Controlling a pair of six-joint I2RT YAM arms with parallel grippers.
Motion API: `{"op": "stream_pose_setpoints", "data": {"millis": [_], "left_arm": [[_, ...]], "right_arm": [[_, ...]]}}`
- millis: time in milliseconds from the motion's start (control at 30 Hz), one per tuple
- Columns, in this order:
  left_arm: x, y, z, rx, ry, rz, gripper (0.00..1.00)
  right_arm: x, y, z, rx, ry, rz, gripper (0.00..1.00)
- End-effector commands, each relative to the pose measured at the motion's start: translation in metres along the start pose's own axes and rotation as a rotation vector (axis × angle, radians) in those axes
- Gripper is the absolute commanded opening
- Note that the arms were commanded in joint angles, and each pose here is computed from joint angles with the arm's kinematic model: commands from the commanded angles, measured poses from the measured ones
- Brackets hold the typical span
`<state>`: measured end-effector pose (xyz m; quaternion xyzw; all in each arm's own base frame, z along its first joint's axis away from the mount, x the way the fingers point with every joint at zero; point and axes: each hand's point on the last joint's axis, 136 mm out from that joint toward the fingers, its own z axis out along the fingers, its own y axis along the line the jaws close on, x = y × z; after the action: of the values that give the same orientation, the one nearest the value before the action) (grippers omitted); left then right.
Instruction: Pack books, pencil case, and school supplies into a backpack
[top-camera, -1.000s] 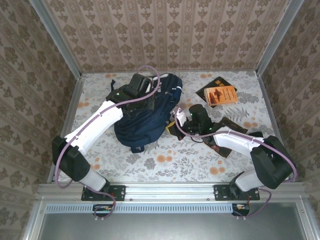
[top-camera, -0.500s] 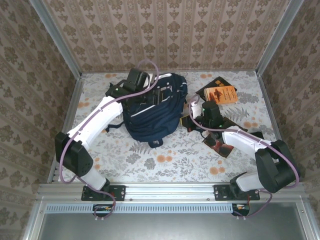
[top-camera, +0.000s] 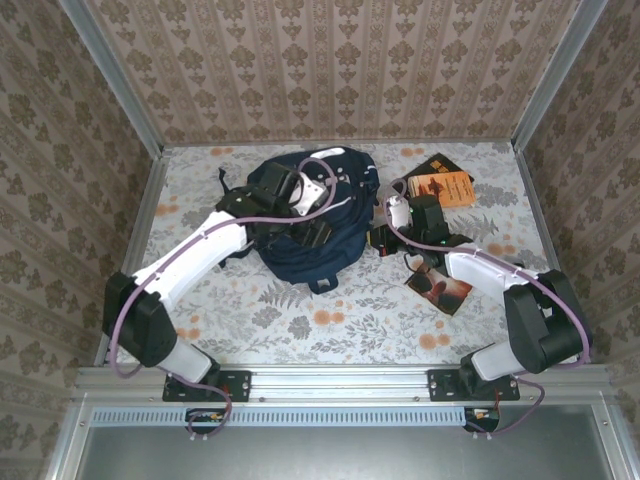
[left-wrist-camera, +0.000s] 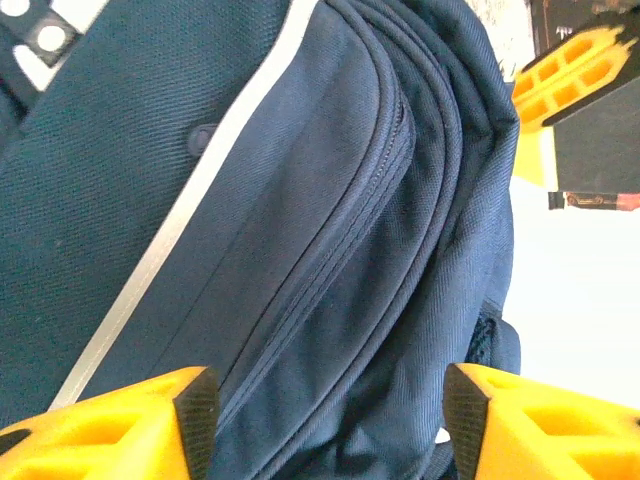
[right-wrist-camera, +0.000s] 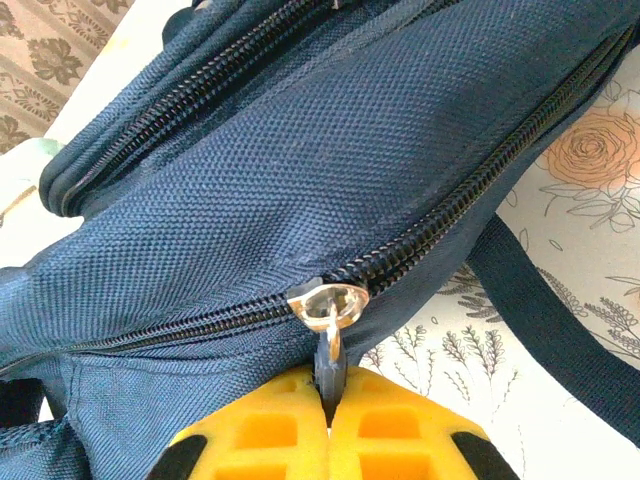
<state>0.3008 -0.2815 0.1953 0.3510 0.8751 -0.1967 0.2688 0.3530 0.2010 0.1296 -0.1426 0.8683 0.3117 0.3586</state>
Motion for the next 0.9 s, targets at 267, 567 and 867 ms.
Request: {"op": "stream_pose_setpoints", "data": {"millis": [267, 567, 867], "left_arm": [[-0.006, 0.01, 0.029, 0.064, 0.08, 0.188, 0.5], [0.004, 0.011, 0.044, 0.126, 0.131, 0.205, 0.57], [-0.012, 0.017, 0.063, 0.122, 0.129, 0.223, 0.32]], "right_arm": [[-0.031, 0.019, -0.01, -0.068, -0.069, -0.063, 0.0], [-0.035, 0.02, -0.011, -0.071, -0.072, -0.074, 0.0], [-0.034, 0.023, -0.012, -0.081, -0.057, -0.095, 0.0]]}}
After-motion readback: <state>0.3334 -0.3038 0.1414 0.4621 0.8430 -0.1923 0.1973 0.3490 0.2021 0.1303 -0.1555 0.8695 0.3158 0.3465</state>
